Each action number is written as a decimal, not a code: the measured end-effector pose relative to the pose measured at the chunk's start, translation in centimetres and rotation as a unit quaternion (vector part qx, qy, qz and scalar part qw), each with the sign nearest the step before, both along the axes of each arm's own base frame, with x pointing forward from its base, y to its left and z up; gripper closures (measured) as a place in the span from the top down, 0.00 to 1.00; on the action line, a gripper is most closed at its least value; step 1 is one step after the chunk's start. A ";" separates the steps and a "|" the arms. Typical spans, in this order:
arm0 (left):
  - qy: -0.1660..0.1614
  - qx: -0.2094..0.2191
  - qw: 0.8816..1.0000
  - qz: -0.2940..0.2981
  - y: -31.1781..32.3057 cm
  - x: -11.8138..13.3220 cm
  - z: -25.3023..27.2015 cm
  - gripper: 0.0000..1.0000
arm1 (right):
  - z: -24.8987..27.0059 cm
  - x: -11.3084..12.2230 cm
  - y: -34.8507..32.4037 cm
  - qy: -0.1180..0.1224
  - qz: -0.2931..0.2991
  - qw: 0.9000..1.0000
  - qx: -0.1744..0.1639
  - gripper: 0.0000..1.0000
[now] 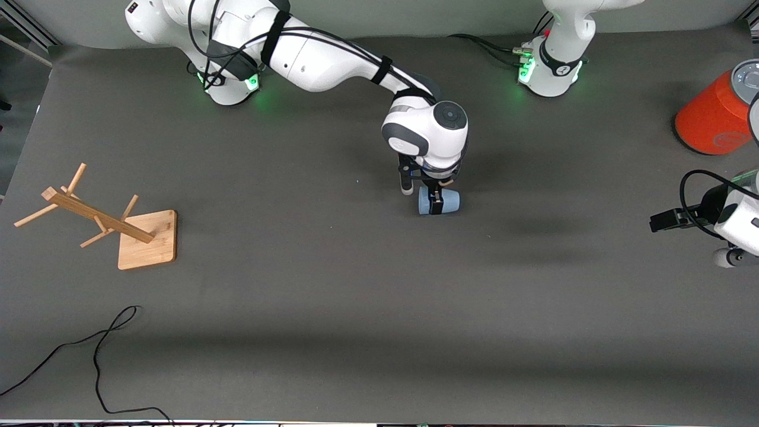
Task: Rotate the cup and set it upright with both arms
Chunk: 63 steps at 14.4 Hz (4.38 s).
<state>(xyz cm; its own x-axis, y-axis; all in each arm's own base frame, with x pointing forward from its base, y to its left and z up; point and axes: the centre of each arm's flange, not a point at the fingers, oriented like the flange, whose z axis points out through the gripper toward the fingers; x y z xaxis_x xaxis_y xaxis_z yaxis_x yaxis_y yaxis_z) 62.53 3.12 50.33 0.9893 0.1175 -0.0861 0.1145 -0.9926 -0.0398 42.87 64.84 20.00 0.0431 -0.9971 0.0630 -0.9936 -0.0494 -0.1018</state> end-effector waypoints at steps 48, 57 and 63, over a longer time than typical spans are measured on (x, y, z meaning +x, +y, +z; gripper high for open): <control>-0.044 0.277 0.943 -0.178 -54.5 -12.6 -26.3 0.99 | 41.3 14.9 -68.7 0.082 0.666 0.739 -0.050 1.00; -0.002 0.323 0.893 -0.313 -54.2 -13.4 -30.2 0.52 | 40.9 14.9 -68.1 0.079 0.676 0.731 -0.043 1.00; 0.026 0.344 0.880 -0.325 -53.3 -13.5 -29.9 0.04 | 40.3 14.7 -67.8 0.060 0.678 0.733 -0.013 1.00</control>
